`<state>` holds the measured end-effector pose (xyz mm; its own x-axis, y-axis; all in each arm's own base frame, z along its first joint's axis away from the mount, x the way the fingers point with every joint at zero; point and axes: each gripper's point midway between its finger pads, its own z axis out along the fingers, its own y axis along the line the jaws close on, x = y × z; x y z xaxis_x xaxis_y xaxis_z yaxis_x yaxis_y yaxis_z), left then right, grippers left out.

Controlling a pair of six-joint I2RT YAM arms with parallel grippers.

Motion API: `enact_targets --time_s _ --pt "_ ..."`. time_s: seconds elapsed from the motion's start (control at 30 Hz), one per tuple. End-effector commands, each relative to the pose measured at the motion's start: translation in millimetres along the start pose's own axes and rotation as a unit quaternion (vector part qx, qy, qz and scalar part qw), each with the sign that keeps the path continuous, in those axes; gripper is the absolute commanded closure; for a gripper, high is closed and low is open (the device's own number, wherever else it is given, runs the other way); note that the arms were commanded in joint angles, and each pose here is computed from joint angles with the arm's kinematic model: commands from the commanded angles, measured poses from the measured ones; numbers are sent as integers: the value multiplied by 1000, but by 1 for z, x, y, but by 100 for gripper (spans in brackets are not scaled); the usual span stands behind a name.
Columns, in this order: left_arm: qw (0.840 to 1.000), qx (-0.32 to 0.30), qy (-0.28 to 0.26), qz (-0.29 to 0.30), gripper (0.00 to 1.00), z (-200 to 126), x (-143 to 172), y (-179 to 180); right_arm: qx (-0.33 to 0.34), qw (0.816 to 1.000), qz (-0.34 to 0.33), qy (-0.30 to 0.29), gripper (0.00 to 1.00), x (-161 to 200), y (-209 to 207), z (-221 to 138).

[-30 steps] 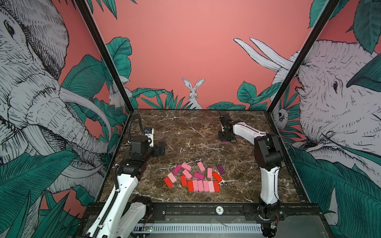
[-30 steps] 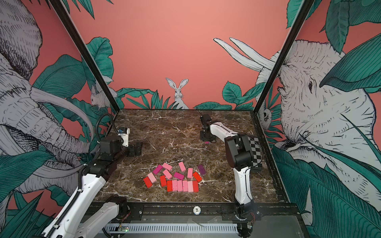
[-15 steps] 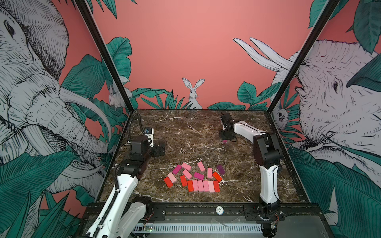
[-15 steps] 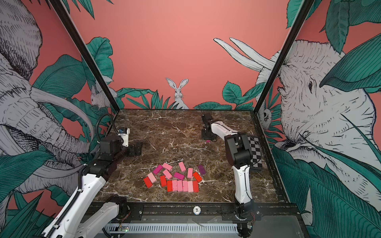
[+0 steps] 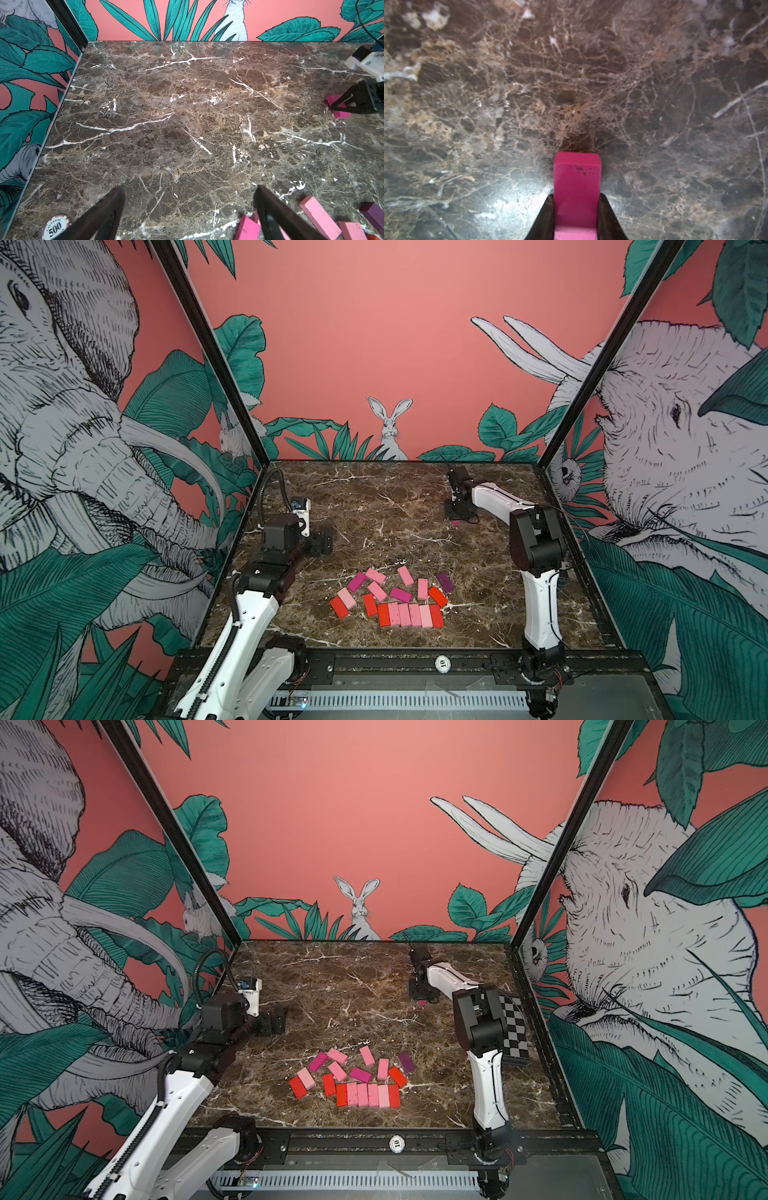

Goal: Assemble the letter t with building blocks
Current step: Place the building block at the center of the board.

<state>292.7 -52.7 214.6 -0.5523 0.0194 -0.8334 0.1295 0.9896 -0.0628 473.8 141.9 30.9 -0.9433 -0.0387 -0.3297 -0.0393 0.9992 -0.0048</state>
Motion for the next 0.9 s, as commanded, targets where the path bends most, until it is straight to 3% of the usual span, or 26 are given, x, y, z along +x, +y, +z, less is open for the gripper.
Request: enact_targets --time_s 0.0,0.5,0.7,0.87 --pt "1000 4 7 -2 1 -2 4 -1 18 1000 -2 14 71 4 -10 7" --pt "1000 4 11 -2 1 0 6 -1 13 1000 -7 20 51 7 -12 4" --pt "1000 3 13 -1 1 0 6 -1 0 1000 -17 9 34 4 -10 -18" --pt "1000 3 14 -1 1 0 6 -1 -22 999 -42 1 27 7 -7 -52"
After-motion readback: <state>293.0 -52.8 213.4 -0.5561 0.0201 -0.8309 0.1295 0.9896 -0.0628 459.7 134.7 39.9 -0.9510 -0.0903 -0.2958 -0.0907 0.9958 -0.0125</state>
